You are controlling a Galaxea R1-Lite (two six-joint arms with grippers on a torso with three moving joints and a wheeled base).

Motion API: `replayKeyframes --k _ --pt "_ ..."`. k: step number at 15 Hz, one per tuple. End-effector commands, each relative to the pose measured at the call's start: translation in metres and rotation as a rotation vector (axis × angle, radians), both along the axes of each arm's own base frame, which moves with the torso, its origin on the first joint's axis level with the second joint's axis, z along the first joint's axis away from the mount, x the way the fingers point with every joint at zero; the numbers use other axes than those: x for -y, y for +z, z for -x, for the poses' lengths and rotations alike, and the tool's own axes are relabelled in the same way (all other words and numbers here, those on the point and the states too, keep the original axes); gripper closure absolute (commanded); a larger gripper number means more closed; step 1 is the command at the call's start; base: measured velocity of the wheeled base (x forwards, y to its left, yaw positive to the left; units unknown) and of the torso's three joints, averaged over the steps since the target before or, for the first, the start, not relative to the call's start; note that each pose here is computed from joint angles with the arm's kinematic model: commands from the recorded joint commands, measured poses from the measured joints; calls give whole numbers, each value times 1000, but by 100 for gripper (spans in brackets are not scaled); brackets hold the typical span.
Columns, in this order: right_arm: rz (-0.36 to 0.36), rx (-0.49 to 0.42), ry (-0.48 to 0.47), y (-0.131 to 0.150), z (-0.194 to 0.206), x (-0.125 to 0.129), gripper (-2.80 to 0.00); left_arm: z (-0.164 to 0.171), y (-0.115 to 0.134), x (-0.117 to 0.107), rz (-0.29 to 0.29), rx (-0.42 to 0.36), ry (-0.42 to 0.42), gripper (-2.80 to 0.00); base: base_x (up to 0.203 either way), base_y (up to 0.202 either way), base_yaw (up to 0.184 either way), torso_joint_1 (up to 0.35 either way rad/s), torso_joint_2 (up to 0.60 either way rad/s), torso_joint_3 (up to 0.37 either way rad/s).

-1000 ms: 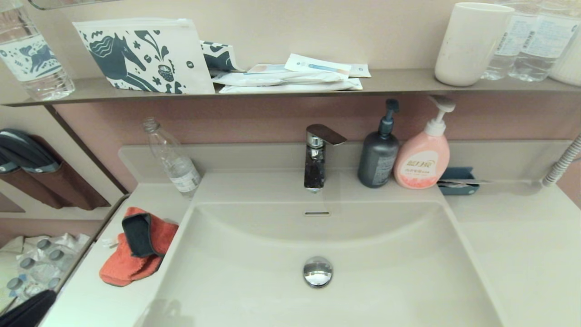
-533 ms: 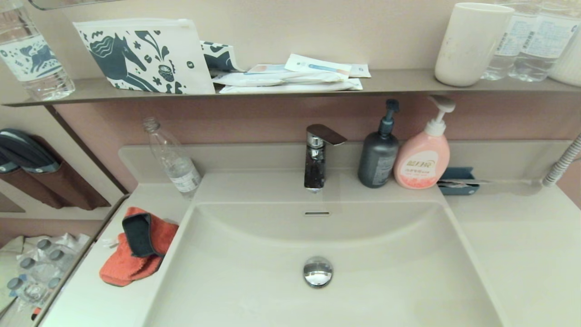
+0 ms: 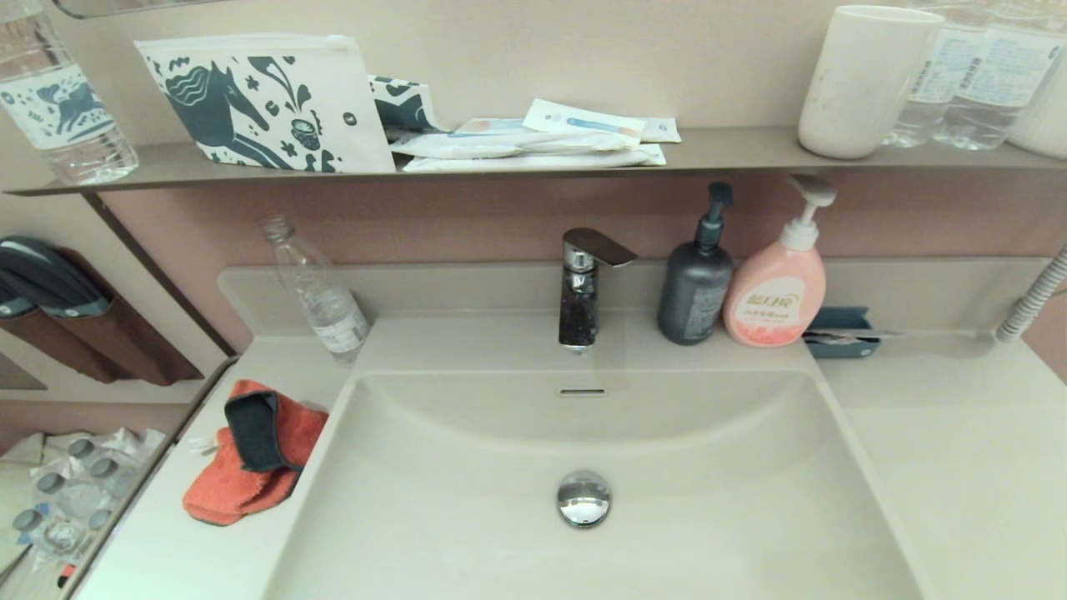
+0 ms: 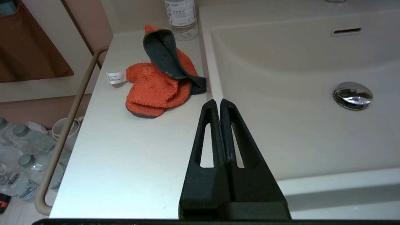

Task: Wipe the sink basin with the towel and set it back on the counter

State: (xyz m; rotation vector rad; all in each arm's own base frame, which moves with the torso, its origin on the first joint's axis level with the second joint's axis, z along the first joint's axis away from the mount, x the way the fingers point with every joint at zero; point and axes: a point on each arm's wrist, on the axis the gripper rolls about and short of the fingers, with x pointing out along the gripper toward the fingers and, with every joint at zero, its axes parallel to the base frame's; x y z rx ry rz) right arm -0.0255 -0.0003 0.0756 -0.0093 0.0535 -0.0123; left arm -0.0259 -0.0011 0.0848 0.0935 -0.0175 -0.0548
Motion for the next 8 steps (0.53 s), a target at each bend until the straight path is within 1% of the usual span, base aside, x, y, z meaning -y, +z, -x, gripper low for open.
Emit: replayKeyframes --k 1,8 --pt "0 -2 0 0 0 0 0 -3 -9 0 -2 -17 0 0 0 0 0 0 0 0" --pt "0 -2 0 0 0 0 0 -3 -9 0 6 -15 -3 0 0 0 0 0 0 0"
